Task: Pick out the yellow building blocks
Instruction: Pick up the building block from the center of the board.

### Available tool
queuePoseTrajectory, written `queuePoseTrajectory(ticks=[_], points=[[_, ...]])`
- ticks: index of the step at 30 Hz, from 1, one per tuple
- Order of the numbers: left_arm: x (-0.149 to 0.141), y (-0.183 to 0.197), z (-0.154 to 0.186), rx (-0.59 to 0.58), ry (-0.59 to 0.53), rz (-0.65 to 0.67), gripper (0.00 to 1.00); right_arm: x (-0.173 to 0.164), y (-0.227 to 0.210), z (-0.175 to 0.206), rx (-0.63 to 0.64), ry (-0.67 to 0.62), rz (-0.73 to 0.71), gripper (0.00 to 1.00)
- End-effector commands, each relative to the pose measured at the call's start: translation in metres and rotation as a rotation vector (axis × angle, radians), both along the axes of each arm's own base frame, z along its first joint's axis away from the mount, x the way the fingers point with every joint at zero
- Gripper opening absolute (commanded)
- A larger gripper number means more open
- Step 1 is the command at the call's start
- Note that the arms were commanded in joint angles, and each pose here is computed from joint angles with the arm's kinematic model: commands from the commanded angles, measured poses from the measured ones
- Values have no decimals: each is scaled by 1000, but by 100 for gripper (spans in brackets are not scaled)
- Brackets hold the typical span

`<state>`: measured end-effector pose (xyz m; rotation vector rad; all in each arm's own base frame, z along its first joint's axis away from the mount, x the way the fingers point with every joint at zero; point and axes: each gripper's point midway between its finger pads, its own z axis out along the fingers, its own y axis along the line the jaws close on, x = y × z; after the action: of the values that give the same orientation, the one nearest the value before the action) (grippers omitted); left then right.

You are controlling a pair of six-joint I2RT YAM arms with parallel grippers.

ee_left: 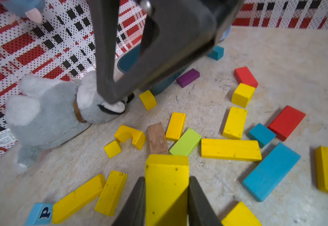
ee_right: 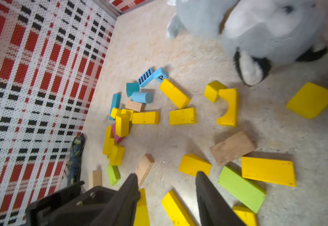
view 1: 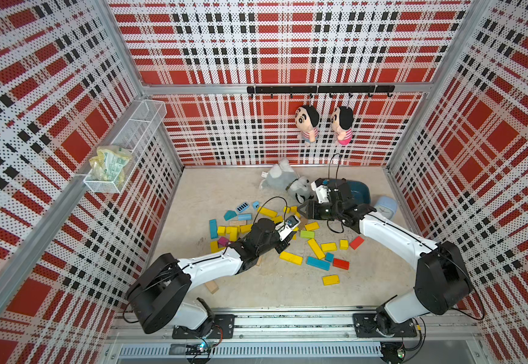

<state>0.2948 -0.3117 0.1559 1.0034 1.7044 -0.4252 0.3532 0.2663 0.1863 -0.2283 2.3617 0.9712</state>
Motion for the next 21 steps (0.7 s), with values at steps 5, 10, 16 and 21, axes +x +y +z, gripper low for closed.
queuePoseTrajectory(ticks=[5,10,16,21], points=[[-3,-13,35,-192,-35,-50,19,-19,4,4,-5,23,80,47],[3,-11,35,-193,-32,-46,20,-29,10,2,8,51,141,46],[12,-9,26,-191,6,-36,20,-24,7,12,19,19,102,49],[15,-9,19,-179,19,-32,20,-30,6,10,20,25,114,48]])
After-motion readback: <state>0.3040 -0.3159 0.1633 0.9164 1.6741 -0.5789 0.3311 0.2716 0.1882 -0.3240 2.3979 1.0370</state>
